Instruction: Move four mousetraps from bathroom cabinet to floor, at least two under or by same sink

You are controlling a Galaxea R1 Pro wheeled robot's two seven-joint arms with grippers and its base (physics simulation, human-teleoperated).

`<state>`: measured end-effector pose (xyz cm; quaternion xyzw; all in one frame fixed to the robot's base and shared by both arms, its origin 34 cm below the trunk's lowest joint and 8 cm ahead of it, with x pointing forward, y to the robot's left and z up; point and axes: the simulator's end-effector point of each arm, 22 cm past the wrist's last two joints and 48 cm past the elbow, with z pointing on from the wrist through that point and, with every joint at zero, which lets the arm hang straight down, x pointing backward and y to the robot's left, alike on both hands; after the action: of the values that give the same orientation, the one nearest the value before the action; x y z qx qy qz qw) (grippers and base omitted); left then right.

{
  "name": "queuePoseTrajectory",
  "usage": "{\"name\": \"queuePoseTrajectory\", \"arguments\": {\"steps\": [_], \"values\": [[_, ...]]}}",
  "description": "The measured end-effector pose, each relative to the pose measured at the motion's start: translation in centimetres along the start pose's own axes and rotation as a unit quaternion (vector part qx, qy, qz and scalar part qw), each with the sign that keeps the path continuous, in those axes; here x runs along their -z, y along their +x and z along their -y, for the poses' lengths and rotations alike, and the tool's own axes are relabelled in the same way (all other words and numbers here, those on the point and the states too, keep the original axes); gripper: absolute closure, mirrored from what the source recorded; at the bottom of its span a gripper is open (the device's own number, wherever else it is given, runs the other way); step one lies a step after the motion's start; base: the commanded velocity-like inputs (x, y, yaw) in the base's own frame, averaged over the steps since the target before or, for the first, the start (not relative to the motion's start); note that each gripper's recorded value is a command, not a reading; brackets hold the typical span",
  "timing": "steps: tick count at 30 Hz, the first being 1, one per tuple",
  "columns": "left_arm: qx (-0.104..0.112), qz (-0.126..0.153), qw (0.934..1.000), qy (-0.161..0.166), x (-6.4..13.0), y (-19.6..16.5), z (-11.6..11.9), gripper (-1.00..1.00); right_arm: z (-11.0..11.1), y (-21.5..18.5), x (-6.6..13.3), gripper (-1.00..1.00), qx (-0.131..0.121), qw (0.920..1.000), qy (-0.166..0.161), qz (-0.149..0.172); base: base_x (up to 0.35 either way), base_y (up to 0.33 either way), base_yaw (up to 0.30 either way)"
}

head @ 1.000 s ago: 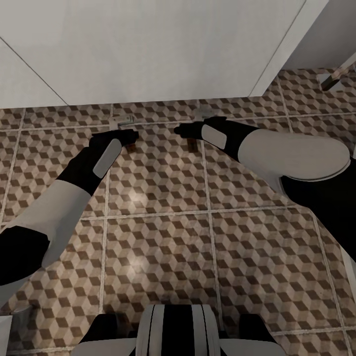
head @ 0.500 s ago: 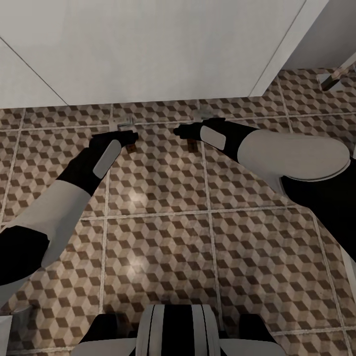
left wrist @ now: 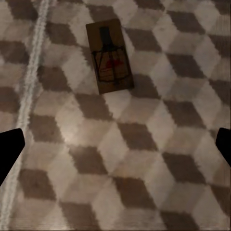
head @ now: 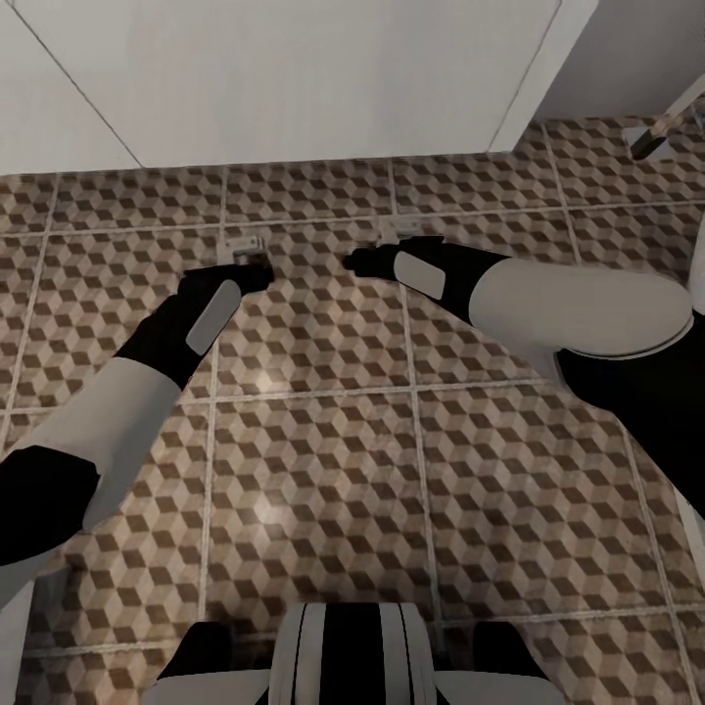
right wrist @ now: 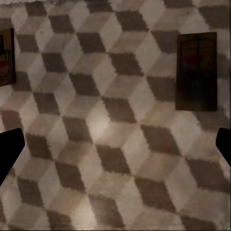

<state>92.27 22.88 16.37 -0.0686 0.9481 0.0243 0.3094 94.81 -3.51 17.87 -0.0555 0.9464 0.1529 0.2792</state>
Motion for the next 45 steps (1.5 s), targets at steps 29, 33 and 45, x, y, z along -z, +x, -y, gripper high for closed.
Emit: {"name": "queuePoseTrajectory", "arguments": {"steps": [29,33,45], "values": [[0.008,-0.013,0.9997,-0.020,-1.3,2.5,-1.5,-1.00,-0.8,0.5,-0.1,-1.00,0.002,0.9999,0.009,0.011,-0.277,-0.005,0.000],[0.007,-0.018,0.9996,-0.020,-1.4,3.0,-1.4,-1.00,-0.9,0.6,-0.1,-1.00,0.002,0.9999,0.007,0.010,-0.326,-0.055,0.000],[0.008,-0.018,0.9995,-0.024,-0.6,2.2,-1.4,-1.00,-1.4,-0.8,1.1,-1.00,0.006,0.9998,0.007,0.019,-0.119,-0.013,0.000]]}}
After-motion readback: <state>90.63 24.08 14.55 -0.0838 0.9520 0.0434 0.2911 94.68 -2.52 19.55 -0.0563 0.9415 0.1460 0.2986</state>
